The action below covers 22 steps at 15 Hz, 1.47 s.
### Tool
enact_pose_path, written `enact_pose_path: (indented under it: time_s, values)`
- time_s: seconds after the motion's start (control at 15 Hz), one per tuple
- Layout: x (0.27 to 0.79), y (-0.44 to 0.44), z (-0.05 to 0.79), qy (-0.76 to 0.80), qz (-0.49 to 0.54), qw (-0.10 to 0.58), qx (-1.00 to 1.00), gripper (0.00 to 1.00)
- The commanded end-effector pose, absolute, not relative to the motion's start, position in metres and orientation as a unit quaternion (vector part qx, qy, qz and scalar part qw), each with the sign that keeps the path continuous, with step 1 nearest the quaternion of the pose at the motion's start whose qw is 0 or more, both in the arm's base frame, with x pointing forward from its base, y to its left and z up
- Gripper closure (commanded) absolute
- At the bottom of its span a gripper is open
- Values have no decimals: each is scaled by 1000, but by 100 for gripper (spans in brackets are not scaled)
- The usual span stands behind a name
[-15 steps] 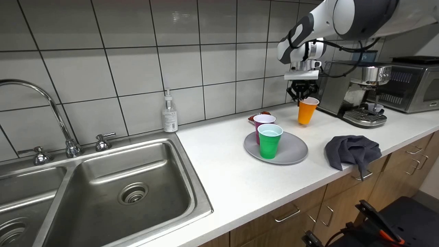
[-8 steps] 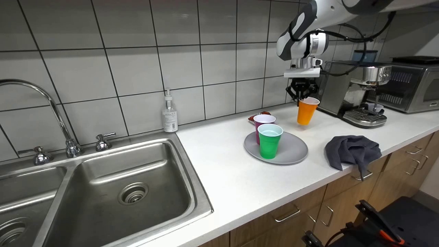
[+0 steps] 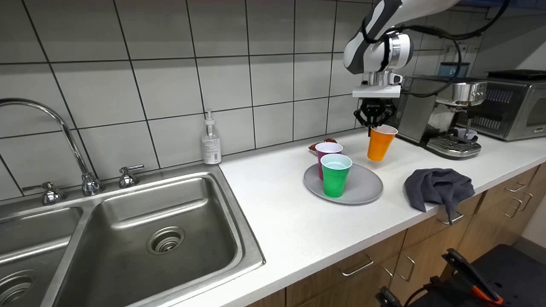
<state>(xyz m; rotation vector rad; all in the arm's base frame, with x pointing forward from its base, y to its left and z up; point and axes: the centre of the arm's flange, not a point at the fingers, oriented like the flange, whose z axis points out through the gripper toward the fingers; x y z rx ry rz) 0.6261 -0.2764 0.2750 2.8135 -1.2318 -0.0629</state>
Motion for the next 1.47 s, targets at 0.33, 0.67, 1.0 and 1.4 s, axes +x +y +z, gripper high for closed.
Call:
enact_pose_path:
  time_s: [0.33, 0.67, 1.0, 1.4]
  values:
    - [572, -223, 289, -385, -7, 13, 923, 99]
    - [561, -201, 284, -377, -11, 9, 926, 99]
    - [558, -183, 275, -368, -17, 8, 930, 99]
    - [557, -174, 268, -361, -25, 7, 932, 99]
